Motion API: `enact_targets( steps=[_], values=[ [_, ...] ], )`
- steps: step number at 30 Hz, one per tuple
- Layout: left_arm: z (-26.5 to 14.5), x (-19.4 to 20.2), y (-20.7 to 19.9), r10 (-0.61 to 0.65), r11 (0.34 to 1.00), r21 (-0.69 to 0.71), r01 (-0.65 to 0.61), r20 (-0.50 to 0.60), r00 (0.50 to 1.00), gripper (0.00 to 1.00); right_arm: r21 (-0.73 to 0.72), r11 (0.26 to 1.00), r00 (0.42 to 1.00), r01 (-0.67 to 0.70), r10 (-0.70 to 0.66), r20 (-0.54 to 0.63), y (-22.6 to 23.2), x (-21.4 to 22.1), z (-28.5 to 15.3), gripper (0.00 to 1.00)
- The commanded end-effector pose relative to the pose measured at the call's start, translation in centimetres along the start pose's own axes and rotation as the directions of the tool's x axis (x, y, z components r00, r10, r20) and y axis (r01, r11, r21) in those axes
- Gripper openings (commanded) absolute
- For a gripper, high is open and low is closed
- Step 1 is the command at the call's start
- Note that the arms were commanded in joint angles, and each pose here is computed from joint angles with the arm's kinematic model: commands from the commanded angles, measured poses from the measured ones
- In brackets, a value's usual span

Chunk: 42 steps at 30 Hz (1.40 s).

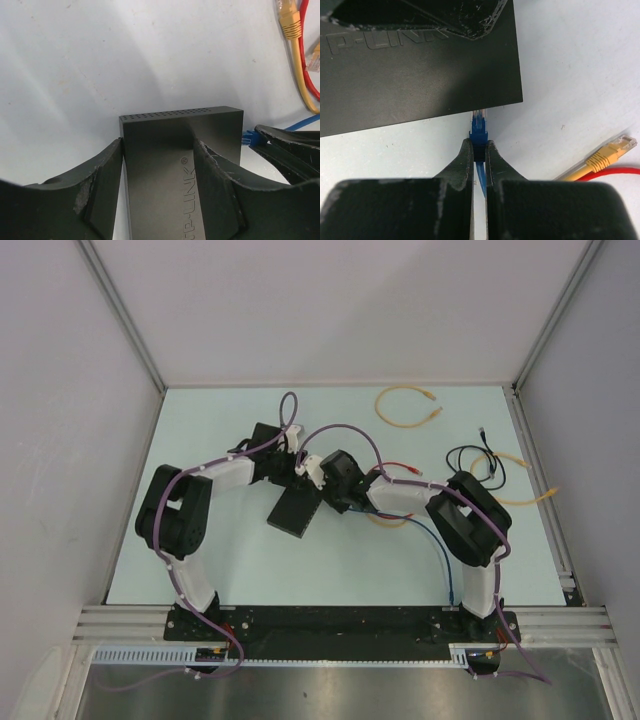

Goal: Insert the plug into the switch port

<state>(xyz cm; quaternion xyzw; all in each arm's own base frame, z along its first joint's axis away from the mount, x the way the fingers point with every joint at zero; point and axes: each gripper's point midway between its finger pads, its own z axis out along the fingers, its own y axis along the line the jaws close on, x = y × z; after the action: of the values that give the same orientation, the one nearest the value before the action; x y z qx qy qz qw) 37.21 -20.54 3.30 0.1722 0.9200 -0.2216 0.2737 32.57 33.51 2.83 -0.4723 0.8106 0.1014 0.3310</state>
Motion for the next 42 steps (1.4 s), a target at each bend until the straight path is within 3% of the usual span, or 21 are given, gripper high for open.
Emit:
enact_targets(
  steps=[1, 17, 27, 31, 35, 37, 42],
  values=[
    [0.7, 5.6, -5.8, 0.031, 0.981, 0.196, 0.005, -0.178, 0.983, 0.59, 0.053, 0.999, 0.952, 0.011, -0.026, 0.304, -1.0, -10.0, -3.3, 0.0],
    [0.3, 8.6, -8.2, -0.186, 0.94, 0.231, 0.251, -0.27, 0.945, 0.54, 0.006, 0.996, 0.904, -0.092, 0.082, 0.419, -0.1, -13.3, -4.5, 0.0],
    [-1.2, 9.8, -9.2, -0.228, 0.921, 0.246, 0.303, -0.291, 0.929, 0.53, -0.002, 0.998, 0.838, -0.063, 0.054, 0.543, 1.4, -16.8, -5.3, 0.0],
    [-1.3, 9.0, -6.2, -0.215, 0.96, 0.125, 0.252, -0.25, 0.944, 0.55, -0.024, 0.998, 0.843, -0.051, 0.056, 0.534, 2.6, -16.6, -4.9, 0.0],
    [-1.4, 7.7, -2.4, -0.265, 0.961, 0.018, 0.275, -0.204, 0.942, 0.59, -0.064, 0.996, 0.901, -0.06, 0.082, 0.425, 4.2, -13.7, -3.2, 0.01],
    [-1.6, 7.2, -1.4, -0.273, 0.961, 0.0, 0.278, -0.19, 0.943, 0.61, -0.076, 0.994, 0.919, -0.081, 0.104, 0.38, 4.3, -12.4, -2.6, 0.04],
    [-2.5, 6.4, 1.1, -0.254, 0.966, -0.099, 0.24, -0.156, 0.955, 0.69, -0.054, 0.984, 0.95, -0.169, 0.177, 0.258, 2.8, -8.9, -2.4, 0.3]
  ],
)
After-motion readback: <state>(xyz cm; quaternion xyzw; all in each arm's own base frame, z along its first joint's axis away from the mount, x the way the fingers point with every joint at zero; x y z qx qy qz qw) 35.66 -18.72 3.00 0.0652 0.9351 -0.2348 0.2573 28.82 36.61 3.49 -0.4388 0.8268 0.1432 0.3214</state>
